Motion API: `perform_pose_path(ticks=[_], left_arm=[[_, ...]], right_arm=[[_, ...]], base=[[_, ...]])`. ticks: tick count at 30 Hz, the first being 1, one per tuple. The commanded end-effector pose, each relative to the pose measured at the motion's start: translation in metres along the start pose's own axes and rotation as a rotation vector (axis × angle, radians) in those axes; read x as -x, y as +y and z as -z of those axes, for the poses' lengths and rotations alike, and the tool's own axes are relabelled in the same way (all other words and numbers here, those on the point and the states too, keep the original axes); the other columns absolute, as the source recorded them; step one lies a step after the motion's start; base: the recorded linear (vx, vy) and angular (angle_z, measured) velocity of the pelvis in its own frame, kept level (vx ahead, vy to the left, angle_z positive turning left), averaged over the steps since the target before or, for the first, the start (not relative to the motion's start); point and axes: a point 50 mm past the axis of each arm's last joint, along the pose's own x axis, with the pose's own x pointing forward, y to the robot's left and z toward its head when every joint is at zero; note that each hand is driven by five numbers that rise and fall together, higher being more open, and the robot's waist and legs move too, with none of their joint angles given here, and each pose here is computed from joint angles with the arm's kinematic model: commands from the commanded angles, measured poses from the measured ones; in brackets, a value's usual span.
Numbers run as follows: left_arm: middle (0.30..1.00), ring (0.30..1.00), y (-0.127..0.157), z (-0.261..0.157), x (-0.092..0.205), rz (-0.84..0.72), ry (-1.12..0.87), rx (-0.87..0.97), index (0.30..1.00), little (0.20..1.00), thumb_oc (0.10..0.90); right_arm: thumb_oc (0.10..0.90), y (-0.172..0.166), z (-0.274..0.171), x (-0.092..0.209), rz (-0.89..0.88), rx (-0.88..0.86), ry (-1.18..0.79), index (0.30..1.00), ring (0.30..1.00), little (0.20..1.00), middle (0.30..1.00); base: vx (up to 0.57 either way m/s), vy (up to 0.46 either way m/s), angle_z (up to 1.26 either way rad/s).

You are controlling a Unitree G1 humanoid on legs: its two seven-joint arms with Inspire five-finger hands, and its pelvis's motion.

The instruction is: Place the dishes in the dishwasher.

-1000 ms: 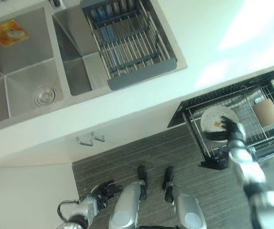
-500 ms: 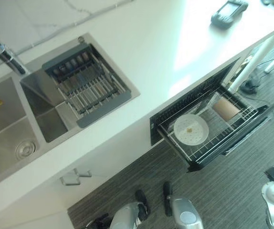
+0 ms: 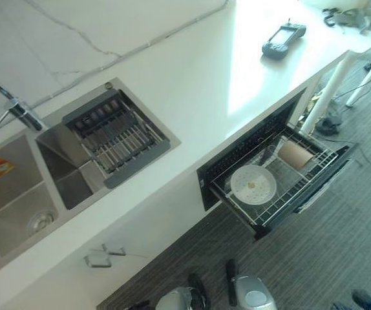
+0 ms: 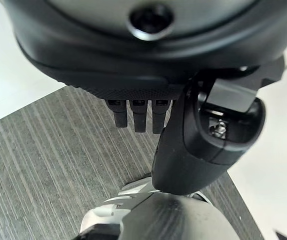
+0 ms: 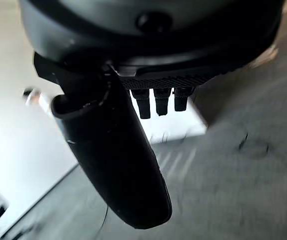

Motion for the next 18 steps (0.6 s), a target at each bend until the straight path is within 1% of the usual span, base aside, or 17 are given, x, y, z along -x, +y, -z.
perform_pose_path(ticks=[1, 7, 10, 12, 18], left_arm=[[0.9, 0.9, -0.007, -0.004, 0.0, 0.051, -0.02, 0.033, 0.9, 0.9, 0.8], [0.9, 0.9, -0.01, -0.005, -0.001, 0.061, -0.029, 0.057, 0.9, 0.9, 0.8], [0.9, 0.9, -0.011, -0.006, 0.0, 0.062, -0.039, 0.046, 0.9, 0.9, 0.8], [0.9, 0.9, -0.009, -0.009, 0.0, 0.059, -0.054, 0.056, 0.9, 0.9, 0.8], [0.9, 0.9, 0.001, -0.014, 0.002, 0.04, -0.077, 0.054, 0.9, 0.9, 0.8]], right_arm=[[0.8, -0.009, -0.045, -0.031, 0.025, -0.05, -0.194, 0.9, 0.9, 0.9, 0.9], [0.8, 0.015, -0.074, -0.024, -0.077, -0.028, -0.329, 0.9, 0.9, 0.9, 0.9], [0.8, 0.025, -0.097, -0.023, -0.105, -0.037, -0.426, 0.9, 0.9, 0.9, 0.9], [0.8, 0.032, -0.118, -0.021, -0.128, -0.03, -0.531, 0.9, 0.9, 0.9, 0.9], [0.8, 0.035, -0.16, -0.019, -0.137, -0.063, -0.714, 0.9, 0.9, 0.9, 0.9]], base=[[-0.04, 0.037, 0.17], [-0.03, 0.01, 0.22], [-0.01, -0.023, 0.23], [-0.02, -0.034, 0.25], [0.01, -0.064, 0.16]])
